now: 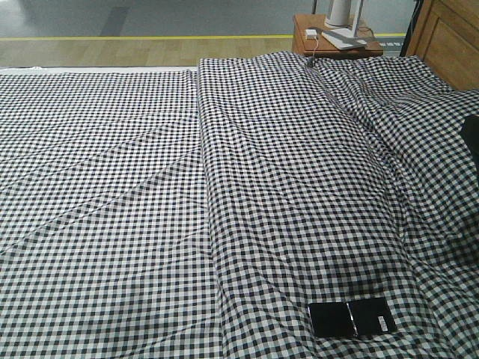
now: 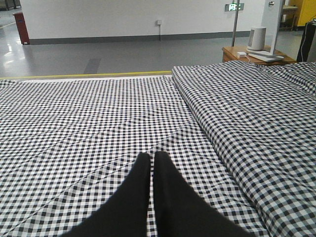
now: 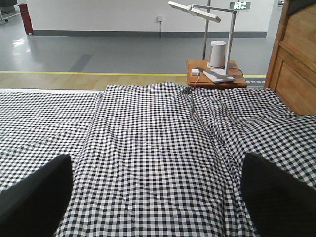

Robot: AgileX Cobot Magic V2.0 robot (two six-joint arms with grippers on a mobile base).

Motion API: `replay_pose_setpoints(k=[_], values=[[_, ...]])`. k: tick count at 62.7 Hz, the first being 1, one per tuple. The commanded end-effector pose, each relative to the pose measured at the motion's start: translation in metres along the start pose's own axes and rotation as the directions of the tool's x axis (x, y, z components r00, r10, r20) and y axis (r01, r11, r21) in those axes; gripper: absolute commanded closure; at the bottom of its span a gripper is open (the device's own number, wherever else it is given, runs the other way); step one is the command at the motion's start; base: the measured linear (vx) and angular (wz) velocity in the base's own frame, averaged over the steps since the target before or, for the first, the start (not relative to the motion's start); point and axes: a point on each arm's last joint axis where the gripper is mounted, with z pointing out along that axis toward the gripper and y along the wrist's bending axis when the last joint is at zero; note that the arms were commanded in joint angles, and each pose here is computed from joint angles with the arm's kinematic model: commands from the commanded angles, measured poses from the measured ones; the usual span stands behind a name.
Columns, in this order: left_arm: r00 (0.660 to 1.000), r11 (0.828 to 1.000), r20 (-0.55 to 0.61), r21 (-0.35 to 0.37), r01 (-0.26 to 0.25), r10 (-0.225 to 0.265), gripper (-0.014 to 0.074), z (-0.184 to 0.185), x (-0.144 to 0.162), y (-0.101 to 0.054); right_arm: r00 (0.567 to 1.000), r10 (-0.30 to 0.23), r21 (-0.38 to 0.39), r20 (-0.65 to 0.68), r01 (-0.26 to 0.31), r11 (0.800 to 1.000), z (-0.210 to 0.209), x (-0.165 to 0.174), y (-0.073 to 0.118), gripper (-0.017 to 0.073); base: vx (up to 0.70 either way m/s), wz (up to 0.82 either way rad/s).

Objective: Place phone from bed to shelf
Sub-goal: 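Move the right gripper down over the black phone on the bed, then lower the right gripper and close it on the black phone's edge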

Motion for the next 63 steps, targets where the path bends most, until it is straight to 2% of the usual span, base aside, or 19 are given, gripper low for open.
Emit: replay_pose_setpoints(k=[1,8,17,28,38,45,49,56,63], values=[[0.997,1.000,0.082,-0.007,0.010,-0.009,0.0593,-0.001,-0.007,0.001,0.994,-0.006,0.011,0.105,0.005,1.000,-0.002,-0.017,-0.001,-0.0057,0.00,0.00],[0.997,1.000,0.082,-0.007,0.010,-0.009,0.0593,-0.001,-0.007,0.001,0.998,0.008,0.008,0.062,-0.008,1.000,0.005,-0.019,-0.001,-0.0050,0.00,0.00],[0.997,1.000,0.082,-0.007,0.010,-0.009,0.0593,-0.001,-0.007,0.001,0.996,0.068,0.006,-0.049,-0.068,0.998,0.024,-0.030,-0.001,-0.0042,0.00,0.00],[0.997,1.000,0.082,-0.007,0.010,-0.009,0.0593,-0.001,-0.007,0.001,0.974,0.068,0.036,-0.215,-0.062,0.997,0.062,-0.034,-0.007,-0.0036,0.00,0.00],[0.997,1.000,0.082,-0.007,0.010,-0.009,0.0593,-0.001,-0.007,0.001,0.900,0.108,0.113,-0.422,-0.066,0.991,0.095,-0.024,-0.032,-0.0036,0.00,0.00],[0.997,1.000,0.082,-0.007,0.010,-0.009,0.0593,-0.001,-0.007,0.001,0.853,0.112,0.099,-0.509,-0.072,0.992,0.112,-0.016,-0.050,-0.0036,0.00,0.00],[0.997,1.000,0.082,-0.007,0.010,-0.009,0.0593,-0.001,-0.007,0.001,0.836,0.134,0.082,-0.531,-0.107,0.991,0.120,-0.011,-0.059,-0.0036,0.00,0.00],[0.997,1.000,0.082,-0.007,0.010,-0.009,0.0593,-0.001,-0.007,0.001,0.801,0.204,0.086,-0.563,-0.189,0.978,0.131,0.003,-0.082,-0.0036,0.00,0.00],[0.997,1.000,0.082,-0.007,0.010,-0.009,0.0593,-0.001,-0.007,0.001,0.758,0.215,0.064,-0.616,-0.223,0.973,0.139,0.022,-0.101,-0.0036,0.00,0.00]])
